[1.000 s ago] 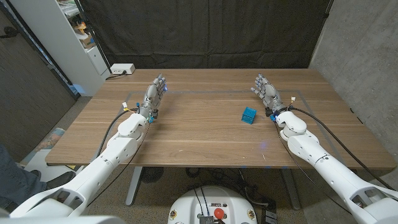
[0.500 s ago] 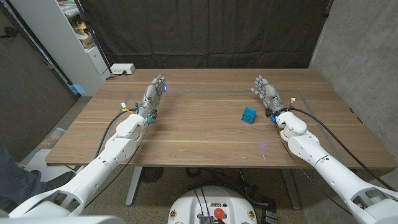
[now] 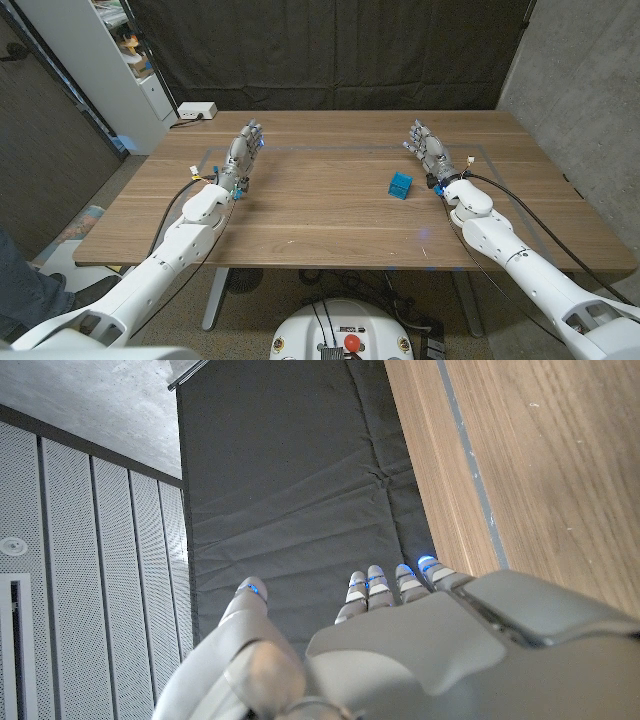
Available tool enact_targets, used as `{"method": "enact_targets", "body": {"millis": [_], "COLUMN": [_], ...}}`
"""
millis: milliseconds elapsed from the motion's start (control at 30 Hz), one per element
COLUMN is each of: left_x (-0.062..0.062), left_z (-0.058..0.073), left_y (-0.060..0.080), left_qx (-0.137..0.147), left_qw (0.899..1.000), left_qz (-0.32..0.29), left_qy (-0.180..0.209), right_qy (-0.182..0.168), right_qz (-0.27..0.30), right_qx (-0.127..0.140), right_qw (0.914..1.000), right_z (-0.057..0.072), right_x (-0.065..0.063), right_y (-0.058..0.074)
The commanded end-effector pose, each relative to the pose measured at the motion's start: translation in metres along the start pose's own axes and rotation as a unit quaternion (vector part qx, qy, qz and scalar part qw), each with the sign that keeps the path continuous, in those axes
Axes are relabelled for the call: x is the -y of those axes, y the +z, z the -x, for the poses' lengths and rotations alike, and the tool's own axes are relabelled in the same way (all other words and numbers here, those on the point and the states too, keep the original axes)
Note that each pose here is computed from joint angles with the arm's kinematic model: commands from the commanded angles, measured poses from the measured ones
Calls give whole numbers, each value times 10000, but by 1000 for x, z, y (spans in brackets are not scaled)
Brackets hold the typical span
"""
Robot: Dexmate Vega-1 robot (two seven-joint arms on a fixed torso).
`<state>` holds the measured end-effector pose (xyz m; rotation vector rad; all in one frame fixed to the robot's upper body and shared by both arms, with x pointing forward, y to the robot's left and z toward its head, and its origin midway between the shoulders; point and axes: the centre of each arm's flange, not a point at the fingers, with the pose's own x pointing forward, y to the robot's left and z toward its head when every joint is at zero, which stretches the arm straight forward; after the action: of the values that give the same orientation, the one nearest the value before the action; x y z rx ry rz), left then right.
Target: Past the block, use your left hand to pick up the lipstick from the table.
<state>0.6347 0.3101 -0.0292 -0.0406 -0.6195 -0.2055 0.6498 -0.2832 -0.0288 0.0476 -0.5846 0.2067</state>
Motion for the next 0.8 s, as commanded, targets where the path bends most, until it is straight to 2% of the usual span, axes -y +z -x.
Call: {"method": "enact_targets", "body": {"millis": [33,233,800], "left_x": [-1,-1,-2], "left_z": [3,4,17], "left_y": [5,4,17], "left_qx": [55,16,144], "left_qw": [10000,10000,9997], "left_qz": [-37,-43,-179], "left_qy": [-24,-2,13], "right_qy": [10,22,43], "right_qz": [-20,-7,6], "right_qx": [-43,-34,3], "right_qw": [10000,10000,10000], "right_z": [0,-1,-2], "right_x": [1,2,3], "right_y": [-3,-2,1]}}
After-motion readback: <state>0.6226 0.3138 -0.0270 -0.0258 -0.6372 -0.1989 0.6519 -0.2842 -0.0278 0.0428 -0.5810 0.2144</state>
